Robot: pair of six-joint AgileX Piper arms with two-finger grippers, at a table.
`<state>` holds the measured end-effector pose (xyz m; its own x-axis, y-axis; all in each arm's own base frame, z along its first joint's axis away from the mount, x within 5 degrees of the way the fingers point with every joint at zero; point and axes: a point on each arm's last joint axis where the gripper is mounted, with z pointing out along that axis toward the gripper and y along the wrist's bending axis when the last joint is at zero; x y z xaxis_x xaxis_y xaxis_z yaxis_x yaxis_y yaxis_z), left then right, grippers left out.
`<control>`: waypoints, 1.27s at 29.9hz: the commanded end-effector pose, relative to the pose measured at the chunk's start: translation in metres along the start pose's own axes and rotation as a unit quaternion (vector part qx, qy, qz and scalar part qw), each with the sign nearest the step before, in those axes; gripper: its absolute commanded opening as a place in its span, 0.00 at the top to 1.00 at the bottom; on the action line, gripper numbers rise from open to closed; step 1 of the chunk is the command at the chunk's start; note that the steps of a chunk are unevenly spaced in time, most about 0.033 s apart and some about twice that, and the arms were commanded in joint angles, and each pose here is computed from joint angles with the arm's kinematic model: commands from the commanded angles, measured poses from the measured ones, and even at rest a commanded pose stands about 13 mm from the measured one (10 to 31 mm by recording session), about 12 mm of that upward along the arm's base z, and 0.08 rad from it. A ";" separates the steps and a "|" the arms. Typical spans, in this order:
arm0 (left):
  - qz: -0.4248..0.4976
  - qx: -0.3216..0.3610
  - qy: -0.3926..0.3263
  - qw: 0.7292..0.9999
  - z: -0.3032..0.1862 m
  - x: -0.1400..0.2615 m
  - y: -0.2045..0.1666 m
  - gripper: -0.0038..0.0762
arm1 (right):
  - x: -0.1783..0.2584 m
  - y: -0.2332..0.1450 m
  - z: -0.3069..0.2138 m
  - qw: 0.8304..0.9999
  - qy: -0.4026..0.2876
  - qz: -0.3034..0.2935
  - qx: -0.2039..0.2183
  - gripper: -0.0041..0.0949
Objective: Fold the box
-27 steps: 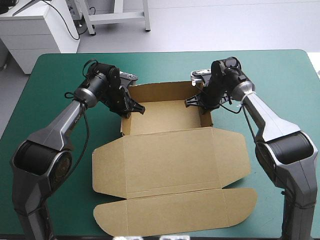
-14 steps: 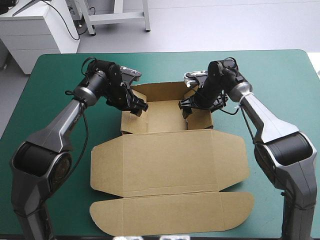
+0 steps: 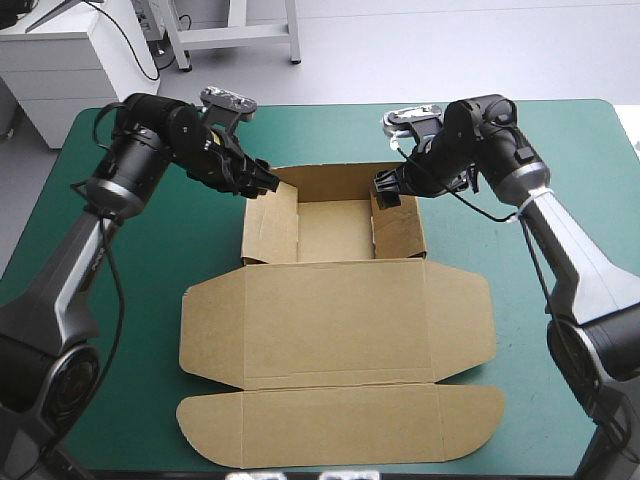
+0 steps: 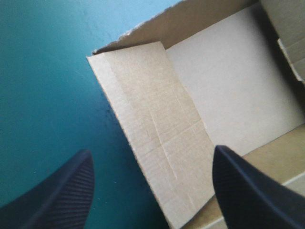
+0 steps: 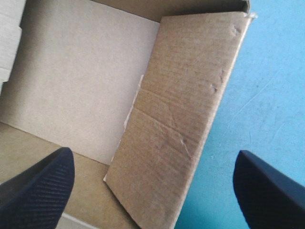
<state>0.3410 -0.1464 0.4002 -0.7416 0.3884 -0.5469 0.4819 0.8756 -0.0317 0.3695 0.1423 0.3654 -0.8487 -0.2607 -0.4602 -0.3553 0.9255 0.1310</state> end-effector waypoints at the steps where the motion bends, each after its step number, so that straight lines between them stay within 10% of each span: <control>1: 0.003 0.003 -0.067 0.998 -0.075 0.009 -0.011 0.51 | 0.003 0.005 -0.055 0.998 -0.061 -0.010 0.001 0.12; 7: 0.013 -0.005 -0.153 0.988 -0.156 0.040 -0.020 0.96 | 0.009 0.007 -0.077 0.996 -0.085 -0.014 0.004 0.12; 17: 0.019 -0.023 -0.186 0.982 -0.212 0.151 -0.031 0.96 | 0.009 0.006 -0.079 0.996 -0.086 -0.017 0.010 0.12; 38: -0.038 -0.039 -0.017 0.998 -0.107 0.287 -0.027 0.96 | -0.001 -0.005 -0.027 0.999 -0.029 -0.021 0.036 0.12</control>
<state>0.0671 -0.0284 0.3365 -0.7364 0.3164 -0.5980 0.3950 0.9187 -0.0003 0.3618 0.1358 0.3791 -0.8270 -0.2722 -0.4919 -0.3578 0.9297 0.0871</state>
